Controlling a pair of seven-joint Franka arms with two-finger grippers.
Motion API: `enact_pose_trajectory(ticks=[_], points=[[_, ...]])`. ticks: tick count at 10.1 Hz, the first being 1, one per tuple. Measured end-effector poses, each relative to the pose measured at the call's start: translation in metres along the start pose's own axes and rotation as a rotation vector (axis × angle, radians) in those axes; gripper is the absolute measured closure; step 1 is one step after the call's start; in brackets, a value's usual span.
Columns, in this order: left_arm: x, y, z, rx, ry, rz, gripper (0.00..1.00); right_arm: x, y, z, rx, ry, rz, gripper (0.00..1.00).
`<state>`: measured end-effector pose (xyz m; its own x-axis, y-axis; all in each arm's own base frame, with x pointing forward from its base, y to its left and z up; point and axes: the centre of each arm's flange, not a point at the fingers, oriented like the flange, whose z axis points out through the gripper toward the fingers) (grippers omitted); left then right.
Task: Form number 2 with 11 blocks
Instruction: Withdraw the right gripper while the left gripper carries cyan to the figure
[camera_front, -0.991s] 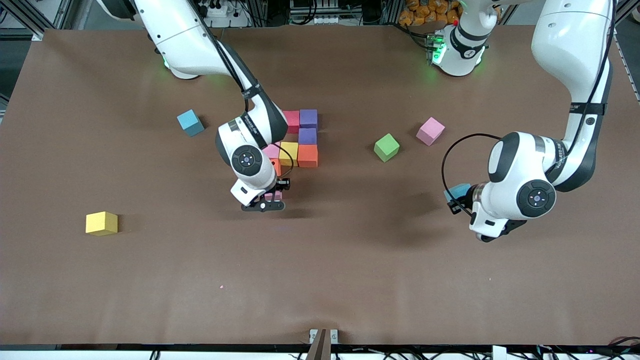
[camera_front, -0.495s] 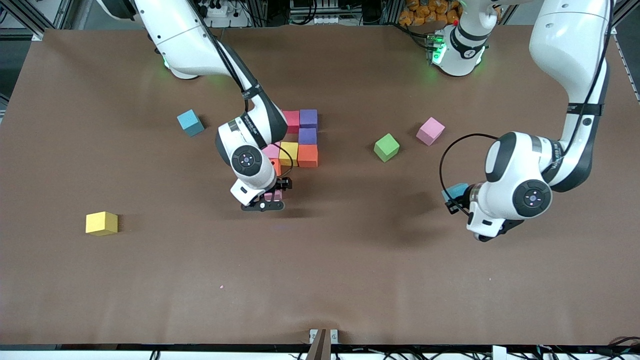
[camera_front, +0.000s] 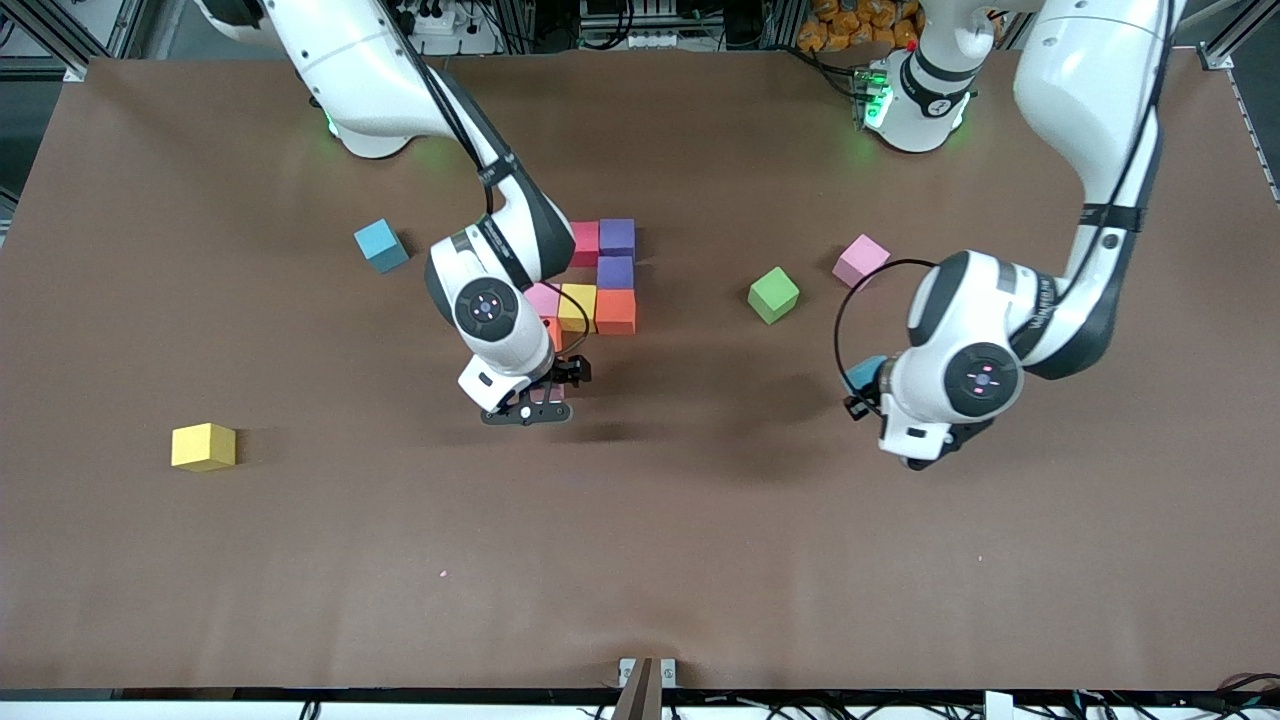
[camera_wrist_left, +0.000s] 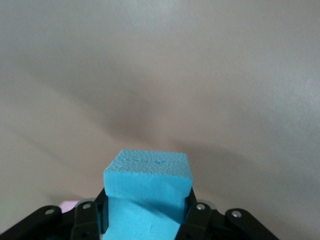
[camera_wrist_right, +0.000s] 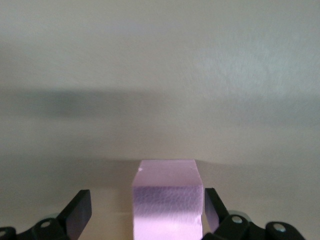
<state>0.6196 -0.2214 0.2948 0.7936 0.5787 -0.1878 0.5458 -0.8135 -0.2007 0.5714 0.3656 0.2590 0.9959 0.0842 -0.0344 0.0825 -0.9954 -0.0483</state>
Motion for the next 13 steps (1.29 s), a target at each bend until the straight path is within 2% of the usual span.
enact_pose_trajectory(ticks=[2, 4, 6, 8, 10, 11, 13], points=[[-0.031, 0.028, 0.009, -0.005, -0.01, -0.085, 0.44, 0.008, 0.024, -0.052, 0.014, 0.012, -0.047, 0.0], [-0.064, 0.066, 0.013, -0.029, -0.004, -0.184, 0.44, 0.024, 0.092, -0.087, 0.008, 0.001, -0.138, 0.0], [-0.094, 0.104, 0.013, -0.108, 0.012, -0.319, 0.44, 0.04, 0.163, -0.091, -0.005, -0.01, -0.19, 0.0], [-0.128, 0.139, 0.02, -0.221, 0.014, -0.477, 0.44, 0.037, 0.229, -0.117, 0.005, 0.005, -0.132, 0.0], [-0.159, 0.163, 0.026, -0.307, -0.006, -0.613, 0.44, 0.018, 0.309, -0.17, 0.028, 0.069, -0.019, 0.0], [-0.173, 0.175, 0.029, -0.344, -0.024, -0.685, 0.44, 0.005, 0.342, -0.203, 0.037, 0.114, 0.02, 0.0], [-0.189, 0.195, 0.036, -0.373, -0.059, -0.797, 0.44, -0.028, 0.365, -0.269, 0.051, 0.153, 0.046, 0.0]])
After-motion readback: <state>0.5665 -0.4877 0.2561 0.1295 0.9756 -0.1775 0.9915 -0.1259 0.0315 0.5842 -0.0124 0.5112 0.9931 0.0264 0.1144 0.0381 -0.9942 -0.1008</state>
